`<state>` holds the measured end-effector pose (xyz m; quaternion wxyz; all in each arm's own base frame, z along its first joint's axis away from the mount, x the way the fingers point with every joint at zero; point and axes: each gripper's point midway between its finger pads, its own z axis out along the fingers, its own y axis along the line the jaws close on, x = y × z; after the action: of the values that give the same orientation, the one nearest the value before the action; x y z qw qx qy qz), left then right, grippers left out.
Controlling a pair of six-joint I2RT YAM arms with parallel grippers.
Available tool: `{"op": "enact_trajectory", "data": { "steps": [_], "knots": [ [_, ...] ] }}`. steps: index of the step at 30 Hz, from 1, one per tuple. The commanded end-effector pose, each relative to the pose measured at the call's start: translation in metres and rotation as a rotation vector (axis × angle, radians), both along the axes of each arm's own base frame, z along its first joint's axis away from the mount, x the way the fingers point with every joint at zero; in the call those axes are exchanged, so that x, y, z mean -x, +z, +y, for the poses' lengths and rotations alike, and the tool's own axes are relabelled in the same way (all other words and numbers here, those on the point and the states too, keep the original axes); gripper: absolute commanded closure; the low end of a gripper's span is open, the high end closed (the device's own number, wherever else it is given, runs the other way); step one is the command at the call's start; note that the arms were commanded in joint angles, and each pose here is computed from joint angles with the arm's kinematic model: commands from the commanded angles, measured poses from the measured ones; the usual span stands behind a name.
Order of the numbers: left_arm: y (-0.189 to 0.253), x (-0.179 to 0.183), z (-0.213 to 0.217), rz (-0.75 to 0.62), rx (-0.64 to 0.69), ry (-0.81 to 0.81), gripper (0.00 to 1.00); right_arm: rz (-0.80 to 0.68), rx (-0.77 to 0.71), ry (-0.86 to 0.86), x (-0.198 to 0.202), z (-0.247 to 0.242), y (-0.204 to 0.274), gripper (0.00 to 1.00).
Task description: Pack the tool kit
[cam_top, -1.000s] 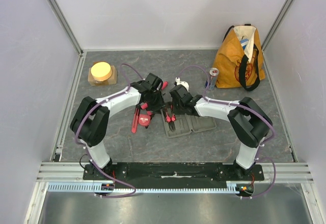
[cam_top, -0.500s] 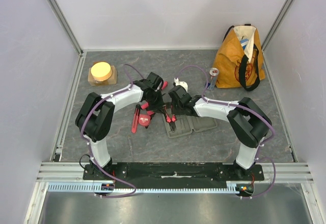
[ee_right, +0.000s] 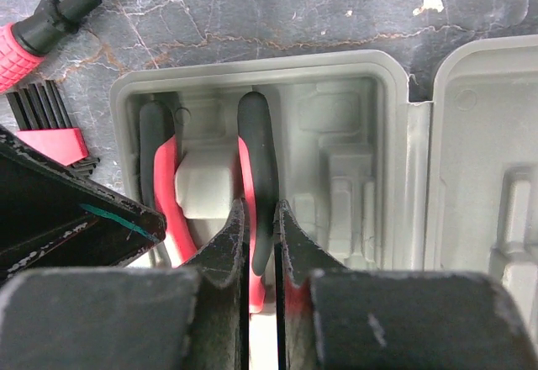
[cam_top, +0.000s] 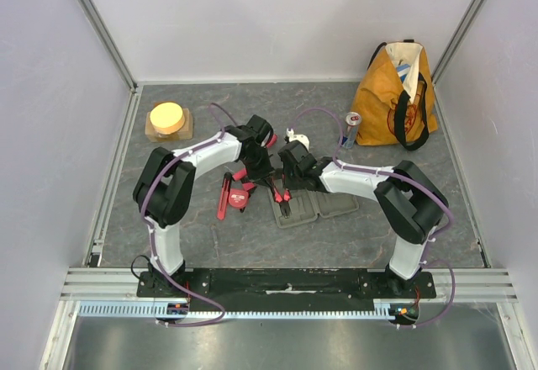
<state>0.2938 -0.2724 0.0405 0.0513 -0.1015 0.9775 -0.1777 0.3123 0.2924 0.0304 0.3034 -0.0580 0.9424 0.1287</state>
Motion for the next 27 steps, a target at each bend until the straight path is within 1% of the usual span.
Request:
{"op": "enact_trajectory", "data": {
  "steps": [1, 3, 7, 11, 15, 16, 17, 19, 21, 22, 25, 27],
  "knots": [
    [-0.046, 0.014, 0.041, 0.06, -0.279, -0.021, 0.98, 0.046, -0.047, 0.074, 0.016, 0.024, -0.017, 1.0],
    [-0.048, 0.015, 0.042, 0.081, -0.306, -0.029, 0.98, 0.04, -0.025, 0.066, 0.017, 0.023, -0.02, 1.0],
    [-0.049, 0.008, 0.046, 0.068, -0.396, -0.046, 0.98, 0.028, 0.028, 0.034, 0.017, 0.018, -0.025, 1.0],
    [-0.05, 0.006, 0.044, 0.08, -0.411, -0.046, 0.98, 0.019, 0.066, 0.023, 0.017, 0.013, -0.03, 1.0],
    [-0.046, 0.003, 0.04, 0.073, -0.397, -0.047, 0.98, 0.026, 0.057, 0.02, 0.019, 0.013, -0.032, 1.0],
    [-0.041, -0.001, 0.038, 0.059, -0.388, -0.041, 0.98, 0.019, 0.052, 0.017, 0.018, 0.014, -0.028, 0.99],
    [-0.035, -0.005, 0.036, 0.046, -0.378, -0.04, 0.98, 0.003, 0.046, 0.009, 0.016, 0.014, -0.022, 0.95],
    [-0.017, -0.016, 0.034, 0.008, -0.348, -0.02, 0.98, -0.042, 0.022, -0.007, 0.01, 0.014, -0.001, 0.86],
    [0.004, -0.028, 0.031, -0.045, -0.306, 0.003, 0.93, -0.092, 0.002, -0.027, 0.004, 0.012, 0.019, 0.75],
    [0.015, -0.035, 0.03, -0.074, -0.284, 0.014, 0.89, -0.116, -0.012, -0.037, 0.001, 0.011, 0.03, 0.7],
    [0.05, -0.052, 0.027, -0.163, -0.225, 0.038, 0.77, -0.17, -0.048, -0.062, -0.004, 0.007, 0.057, 0.62],
    [0.067, -0.058, 0.026, -0.207, -0.195, 0.042, 0.72, -0.19, -0.068, -0.078, -0.006, 0.003, 0.069, 0.59]
  ]
}}
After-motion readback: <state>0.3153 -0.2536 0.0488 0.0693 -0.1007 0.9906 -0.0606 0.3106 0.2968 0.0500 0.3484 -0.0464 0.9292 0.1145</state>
